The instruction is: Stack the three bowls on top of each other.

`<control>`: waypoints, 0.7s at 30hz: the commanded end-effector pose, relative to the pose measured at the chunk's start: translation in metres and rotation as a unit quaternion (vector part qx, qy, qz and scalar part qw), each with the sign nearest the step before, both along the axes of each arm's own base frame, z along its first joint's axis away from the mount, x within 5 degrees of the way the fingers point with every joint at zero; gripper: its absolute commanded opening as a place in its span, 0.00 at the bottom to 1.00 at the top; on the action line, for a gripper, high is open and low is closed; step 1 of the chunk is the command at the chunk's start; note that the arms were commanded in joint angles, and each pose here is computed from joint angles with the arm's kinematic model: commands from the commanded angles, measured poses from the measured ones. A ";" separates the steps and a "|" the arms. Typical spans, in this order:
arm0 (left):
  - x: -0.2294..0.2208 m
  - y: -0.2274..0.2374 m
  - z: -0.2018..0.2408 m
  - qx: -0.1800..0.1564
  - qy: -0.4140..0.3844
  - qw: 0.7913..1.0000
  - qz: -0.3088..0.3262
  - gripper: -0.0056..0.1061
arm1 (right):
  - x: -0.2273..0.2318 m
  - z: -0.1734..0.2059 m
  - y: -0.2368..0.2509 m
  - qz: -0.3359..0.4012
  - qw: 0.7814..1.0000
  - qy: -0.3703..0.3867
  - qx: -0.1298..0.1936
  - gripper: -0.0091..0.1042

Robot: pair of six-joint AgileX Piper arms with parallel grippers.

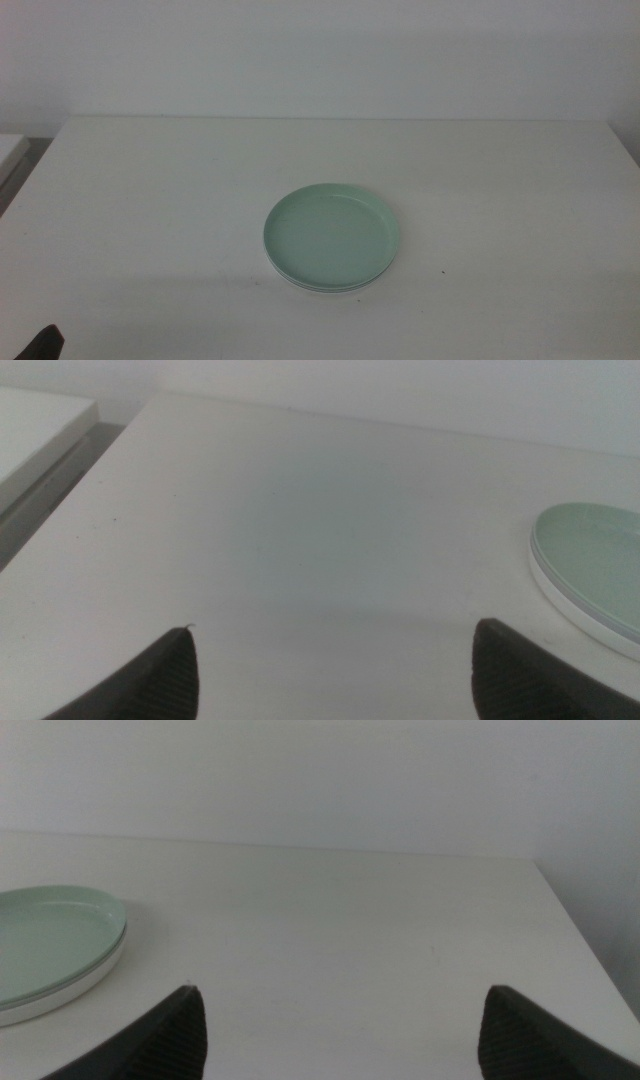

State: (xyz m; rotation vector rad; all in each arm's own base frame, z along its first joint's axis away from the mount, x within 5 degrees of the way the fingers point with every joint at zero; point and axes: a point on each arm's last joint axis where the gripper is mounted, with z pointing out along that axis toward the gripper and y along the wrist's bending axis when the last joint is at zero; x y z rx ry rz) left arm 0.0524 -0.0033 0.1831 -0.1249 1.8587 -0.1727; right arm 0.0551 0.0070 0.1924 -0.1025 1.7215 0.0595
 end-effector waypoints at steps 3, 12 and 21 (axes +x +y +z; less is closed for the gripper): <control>0.002 0.000 0.002 -0.013 -0.029 0.999 0.006 0.89 | 0.000 0.000 -0.001 -0.006 1.000 -0.007 -0.015 0.86; 0.002 0.001 0.001 0.000 -0.029 1.000 0.007 0.89 | 0.000 -0.001 -0.001 -0.005 1.000 -0.003 -0.012 0.86; 0.002 0.001 0.001 0.000 -0.029 1.000 0.007 0.89 | 0.000 -0.001 -0.001 -0.006 1.000 -0.002 -0.006 0.86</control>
